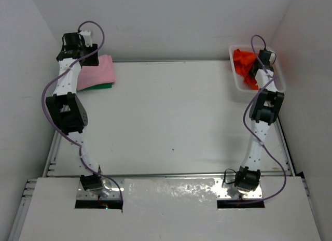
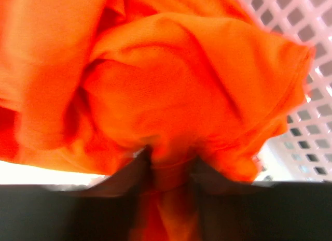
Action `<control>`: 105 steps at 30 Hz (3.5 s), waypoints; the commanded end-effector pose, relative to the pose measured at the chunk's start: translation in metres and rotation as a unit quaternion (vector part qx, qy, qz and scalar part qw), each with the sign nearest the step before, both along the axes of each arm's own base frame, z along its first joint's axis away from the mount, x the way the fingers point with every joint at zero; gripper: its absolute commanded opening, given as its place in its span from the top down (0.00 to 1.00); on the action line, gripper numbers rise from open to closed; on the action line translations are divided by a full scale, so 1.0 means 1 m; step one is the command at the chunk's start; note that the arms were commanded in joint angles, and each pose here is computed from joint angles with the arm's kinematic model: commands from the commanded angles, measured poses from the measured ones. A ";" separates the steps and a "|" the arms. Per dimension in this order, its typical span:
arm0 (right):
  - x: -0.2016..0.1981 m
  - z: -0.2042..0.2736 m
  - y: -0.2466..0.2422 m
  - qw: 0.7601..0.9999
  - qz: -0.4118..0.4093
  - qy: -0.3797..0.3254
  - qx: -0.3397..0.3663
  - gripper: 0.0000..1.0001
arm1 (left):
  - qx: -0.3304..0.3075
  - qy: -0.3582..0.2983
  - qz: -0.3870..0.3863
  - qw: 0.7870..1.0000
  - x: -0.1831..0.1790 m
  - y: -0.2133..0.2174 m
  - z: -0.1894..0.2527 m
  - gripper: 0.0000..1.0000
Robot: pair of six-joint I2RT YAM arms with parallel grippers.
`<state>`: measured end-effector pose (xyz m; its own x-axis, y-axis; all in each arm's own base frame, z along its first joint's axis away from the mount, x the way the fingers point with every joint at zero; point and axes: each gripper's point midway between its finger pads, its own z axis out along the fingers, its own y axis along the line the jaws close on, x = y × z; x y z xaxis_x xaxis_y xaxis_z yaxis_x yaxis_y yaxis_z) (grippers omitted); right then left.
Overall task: Fold and stack the t-shirts
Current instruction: Grab crumpled tshirt from bin with the right arm, then move the tshirt to the center of the board, then flatten out the tshirt
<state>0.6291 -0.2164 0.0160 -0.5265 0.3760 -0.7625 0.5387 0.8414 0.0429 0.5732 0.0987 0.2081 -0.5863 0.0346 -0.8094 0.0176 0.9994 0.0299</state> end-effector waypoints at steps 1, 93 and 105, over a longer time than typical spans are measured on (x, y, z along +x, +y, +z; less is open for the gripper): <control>0.020 0.062 -0.007 0.997 0.024 -0.062 -0.039 0.79 | 0.017 0.036 0.007 0.999 -0.016 0.003 -0.009 0.48; -0.183 0.086 0.434 0.874 0.422 -0.033 0.239 1.00 | -0.096 0.140 -0.332 0.928 -0.213 -0.290 -0.126 1.00; -0.357 0.261 0.386 0.823 0.522 -0.174 0.138 1.00 | 0.254 0.027 -0.438 0.862 -0.293 -0.183 0.056 1.00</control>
